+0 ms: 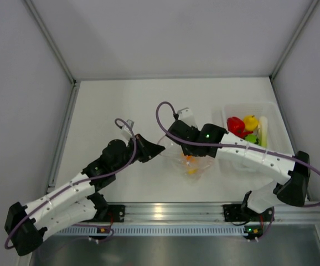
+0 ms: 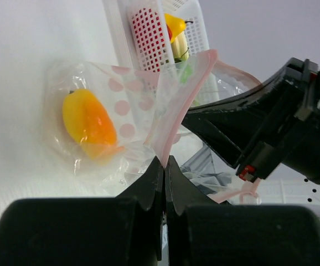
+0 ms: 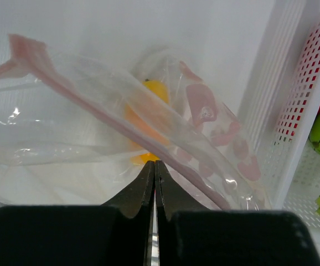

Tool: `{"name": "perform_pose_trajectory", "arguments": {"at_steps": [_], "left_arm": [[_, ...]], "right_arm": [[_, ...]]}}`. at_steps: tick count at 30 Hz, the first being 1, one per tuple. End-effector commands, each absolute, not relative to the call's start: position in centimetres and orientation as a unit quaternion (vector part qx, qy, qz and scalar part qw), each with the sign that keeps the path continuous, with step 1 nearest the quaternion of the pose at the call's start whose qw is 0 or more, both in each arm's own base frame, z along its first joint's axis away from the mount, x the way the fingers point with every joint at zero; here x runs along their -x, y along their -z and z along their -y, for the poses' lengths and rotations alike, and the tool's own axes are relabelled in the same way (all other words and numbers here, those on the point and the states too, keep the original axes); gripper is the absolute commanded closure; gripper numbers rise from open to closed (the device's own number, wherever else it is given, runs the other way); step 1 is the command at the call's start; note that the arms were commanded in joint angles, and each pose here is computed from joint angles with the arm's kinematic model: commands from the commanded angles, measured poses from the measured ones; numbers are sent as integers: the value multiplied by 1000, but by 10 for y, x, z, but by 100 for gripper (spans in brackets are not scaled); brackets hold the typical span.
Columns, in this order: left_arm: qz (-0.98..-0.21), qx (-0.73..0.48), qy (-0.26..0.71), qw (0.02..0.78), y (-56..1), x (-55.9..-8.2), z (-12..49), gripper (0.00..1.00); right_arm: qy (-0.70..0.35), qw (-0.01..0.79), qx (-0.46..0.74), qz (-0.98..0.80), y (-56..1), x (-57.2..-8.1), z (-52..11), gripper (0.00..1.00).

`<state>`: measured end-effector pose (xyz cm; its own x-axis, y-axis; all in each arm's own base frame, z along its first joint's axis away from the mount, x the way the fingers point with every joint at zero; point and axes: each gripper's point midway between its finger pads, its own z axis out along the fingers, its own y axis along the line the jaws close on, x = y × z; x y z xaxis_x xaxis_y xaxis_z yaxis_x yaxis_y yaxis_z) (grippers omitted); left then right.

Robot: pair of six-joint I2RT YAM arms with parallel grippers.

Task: Open the zip-top bag and remove the fake food
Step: Pick up the fake fruit from the zipper food storage bag.

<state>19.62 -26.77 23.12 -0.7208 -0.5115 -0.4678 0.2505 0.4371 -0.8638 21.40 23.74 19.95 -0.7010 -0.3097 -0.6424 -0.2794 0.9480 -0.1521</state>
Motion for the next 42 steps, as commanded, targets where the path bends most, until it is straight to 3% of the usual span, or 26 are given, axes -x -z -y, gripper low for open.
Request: {"name": "perform_pose_trajectory", "arguments": {"at_steps": [1, 13, 19, 29, 35, 39, 42], "left_arm": [[-752, 84, 530, 383, -253, -201, 272, 100], [-736, 68, 556, 379, -277, -192, 292, 100], [-722, 94, 564, 390, -287, -192, 284, 100], [-722, 120, 563, 383, -284, -196, 282, 100], [-725, 125, 560, 381, -275, -195, 281, 100], [-731, 122, 555, 377, -265, -191, 281, 100], [-732, 118, 554, 379, -261, -188, 278, 100]], "right_arm": [[4, 377, 180, -909, -215, -213, -251, 100], [35, 379, 215, -899, -203, -217, -277, 100], [91, 363, 215, -902, -174, -215, -253, 100], [96, 348, 218, -907, -146, -203, -230, 100], [41, 341, 176, -923, -143, -204, -236, 97], [-71, 312, 171, -932, -129, -187, -268, 89], [-60, 295, 170, -938, -114, -186, -265, 89]]}}
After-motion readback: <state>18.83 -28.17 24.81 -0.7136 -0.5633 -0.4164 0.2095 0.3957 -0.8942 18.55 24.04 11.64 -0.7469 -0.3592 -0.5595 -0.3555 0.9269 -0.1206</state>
